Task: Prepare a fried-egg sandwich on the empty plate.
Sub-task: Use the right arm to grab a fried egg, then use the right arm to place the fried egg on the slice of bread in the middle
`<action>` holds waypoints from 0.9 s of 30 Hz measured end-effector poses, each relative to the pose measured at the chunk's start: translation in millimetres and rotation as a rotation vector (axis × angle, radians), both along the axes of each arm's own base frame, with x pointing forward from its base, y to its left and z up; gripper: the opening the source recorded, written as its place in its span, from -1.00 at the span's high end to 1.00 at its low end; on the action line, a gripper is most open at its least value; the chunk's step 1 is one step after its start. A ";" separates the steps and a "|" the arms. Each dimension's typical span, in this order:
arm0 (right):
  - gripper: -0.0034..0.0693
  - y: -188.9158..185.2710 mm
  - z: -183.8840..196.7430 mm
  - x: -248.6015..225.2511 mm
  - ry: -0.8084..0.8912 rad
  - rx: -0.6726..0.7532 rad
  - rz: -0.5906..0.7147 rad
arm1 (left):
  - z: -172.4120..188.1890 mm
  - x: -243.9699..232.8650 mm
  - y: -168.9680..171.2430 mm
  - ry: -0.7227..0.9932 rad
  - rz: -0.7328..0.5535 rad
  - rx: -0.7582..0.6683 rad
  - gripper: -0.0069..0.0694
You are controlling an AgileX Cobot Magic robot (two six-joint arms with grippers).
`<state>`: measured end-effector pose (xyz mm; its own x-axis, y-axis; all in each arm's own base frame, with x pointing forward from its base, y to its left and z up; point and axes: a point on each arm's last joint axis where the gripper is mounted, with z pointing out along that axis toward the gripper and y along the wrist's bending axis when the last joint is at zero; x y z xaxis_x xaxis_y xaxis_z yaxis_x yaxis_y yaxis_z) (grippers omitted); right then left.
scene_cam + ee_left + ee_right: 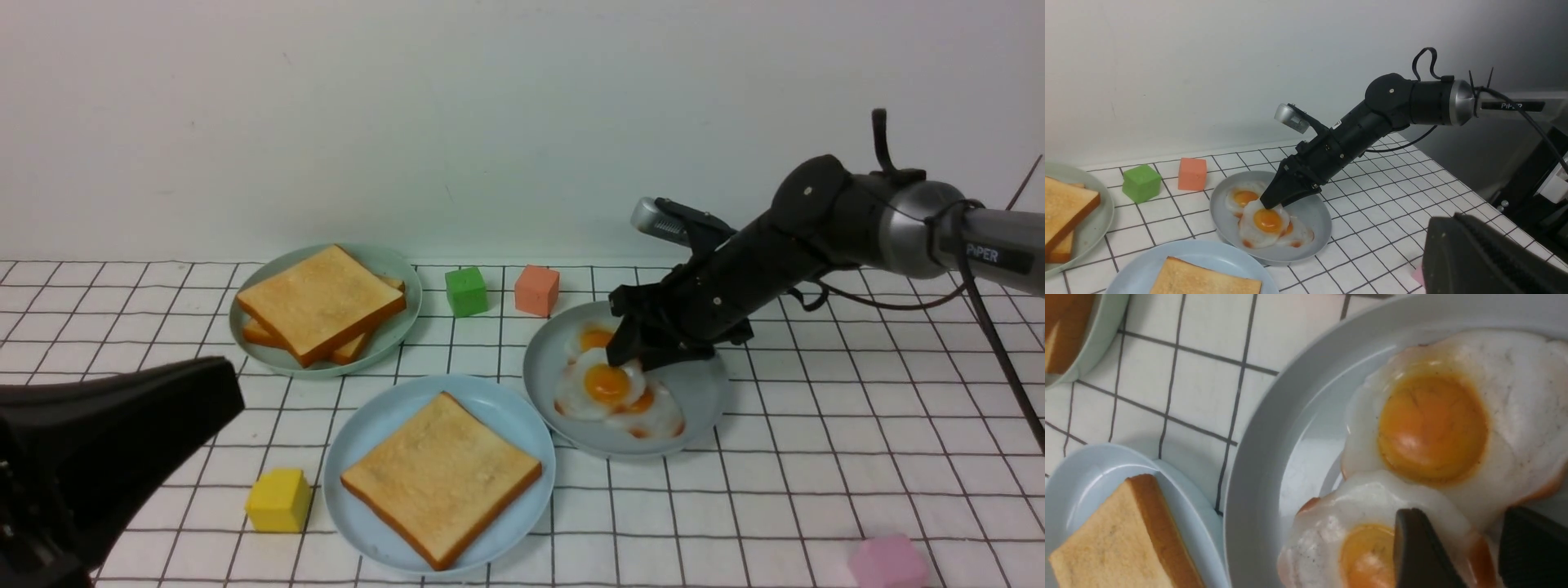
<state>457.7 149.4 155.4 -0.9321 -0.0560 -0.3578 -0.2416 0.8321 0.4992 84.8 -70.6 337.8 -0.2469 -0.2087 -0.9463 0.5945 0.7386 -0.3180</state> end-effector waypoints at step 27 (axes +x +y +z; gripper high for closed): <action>0.68 19.5 123.8 -72.4 0.012 0.213 0.273 | -17.8 -0.6 3.8 0.068 0.007 0.231 0.85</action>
